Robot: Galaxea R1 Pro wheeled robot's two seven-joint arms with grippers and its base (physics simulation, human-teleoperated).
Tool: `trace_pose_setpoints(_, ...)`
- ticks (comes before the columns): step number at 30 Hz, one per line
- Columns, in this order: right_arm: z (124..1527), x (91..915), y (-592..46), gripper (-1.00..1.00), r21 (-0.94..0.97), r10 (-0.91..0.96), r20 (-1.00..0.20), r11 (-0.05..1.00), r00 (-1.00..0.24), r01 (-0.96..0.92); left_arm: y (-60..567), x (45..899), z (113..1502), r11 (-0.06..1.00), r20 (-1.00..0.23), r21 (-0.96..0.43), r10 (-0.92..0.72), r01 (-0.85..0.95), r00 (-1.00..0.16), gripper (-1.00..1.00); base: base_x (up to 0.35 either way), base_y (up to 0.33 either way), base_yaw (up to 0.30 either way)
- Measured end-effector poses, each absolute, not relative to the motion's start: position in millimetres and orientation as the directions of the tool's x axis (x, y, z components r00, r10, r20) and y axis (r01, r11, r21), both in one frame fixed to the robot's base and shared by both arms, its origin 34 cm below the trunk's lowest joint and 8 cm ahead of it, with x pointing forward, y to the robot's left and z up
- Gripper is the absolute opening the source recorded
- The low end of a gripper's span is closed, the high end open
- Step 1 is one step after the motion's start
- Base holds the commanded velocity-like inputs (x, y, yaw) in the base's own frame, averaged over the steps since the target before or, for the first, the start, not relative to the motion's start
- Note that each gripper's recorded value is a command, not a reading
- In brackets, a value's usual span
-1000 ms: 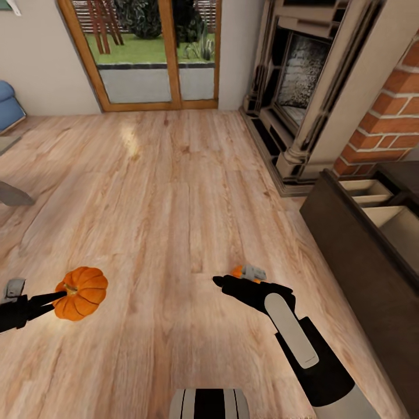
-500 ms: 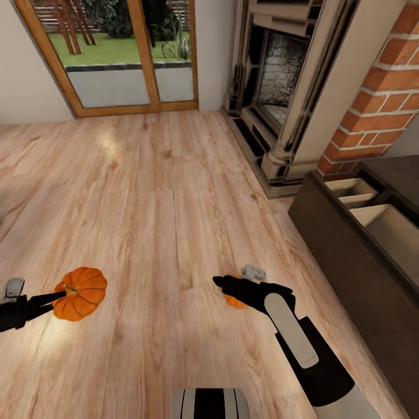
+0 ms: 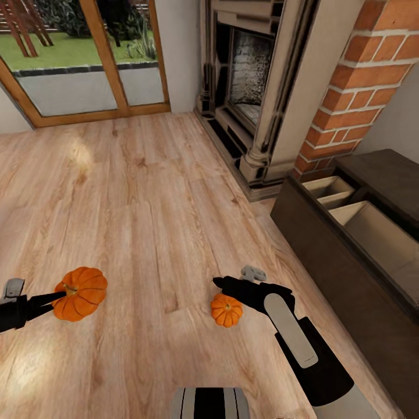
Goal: Place each of the two pumpkins and all three candles from the living room inside a cabinet in the living room (use any cabinet), then make sure every cabinet is closed, and position the cauldron so it is next to a table in the living room.
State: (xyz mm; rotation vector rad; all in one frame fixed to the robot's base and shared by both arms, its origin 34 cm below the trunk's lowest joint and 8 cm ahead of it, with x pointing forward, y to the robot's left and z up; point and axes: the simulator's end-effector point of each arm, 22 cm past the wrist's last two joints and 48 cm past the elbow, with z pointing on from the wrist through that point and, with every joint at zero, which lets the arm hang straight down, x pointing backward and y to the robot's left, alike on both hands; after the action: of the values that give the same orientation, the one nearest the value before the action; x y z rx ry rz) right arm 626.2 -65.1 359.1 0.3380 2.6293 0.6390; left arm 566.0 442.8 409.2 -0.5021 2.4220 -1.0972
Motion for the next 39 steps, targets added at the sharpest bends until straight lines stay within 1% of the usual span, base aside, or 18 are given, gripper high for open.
trace_pose_setpoints(5, 358, 626, -65, 1.0, 0.482, 0.323, -0.331, 0.866, -0.886, 0.136, 442, 566, 410, 0.615, -0.23, -0.775, -0.492, -0.148, -0.84, -1.0, 0.05, 0.182, -0.256)
trace_pose_setpoints(10, 358, 626, -66, 1.0, 0.481, 0.323, -0.331, 0.866, -0.887, 0.136, 442, 566, 409, 0.615, -0.229, -0.775, -0.492, -0.148, -0.84, -1.0, 0.158, 0.145, -0.052)
trace_pose_setpoints(15, 355, 625, -67, 1.0, 0.476, 0.322, -0.327, 0.869, -0.889, 0.139, 442, 566, 409, 0.615, -0.229, -0.775, -0.492, -0.148, -0.84, -1.0, 0.21, 0.042, -0.157)
trace_pose_setpoints(21, 351, 623, -67, 1.0, 0.472, 0.322, -0.321, 0.87, -0.891, 0.144, 442, 566, 409, 0.613, -0.227, -0.776, -0.493, -0.15, -0.84, -1.0, 0.051, 0.074, -0.219)
trace_pose_setpoints(34, 348, 622, -71, 1.0, 0.461, 0.317, -0.319, 0.875, -0.893, 0.146, 442, 566, 409, 0.611, -0.226, -0.777, -0.494, -0.15, -0.84, -1.0, 0.004, 0.056, -0.014)
trace_pose_setpoints(39, 340, 620, -85, 1.0, 0.434, 0.309, -0.319, 0.888, -0.896, 0.152, 442, 566, 410, 0.609, -0.227, -0.779, -0.496, -0.149, -0.838, -1.0, 0.0, 0.001, 0.0)
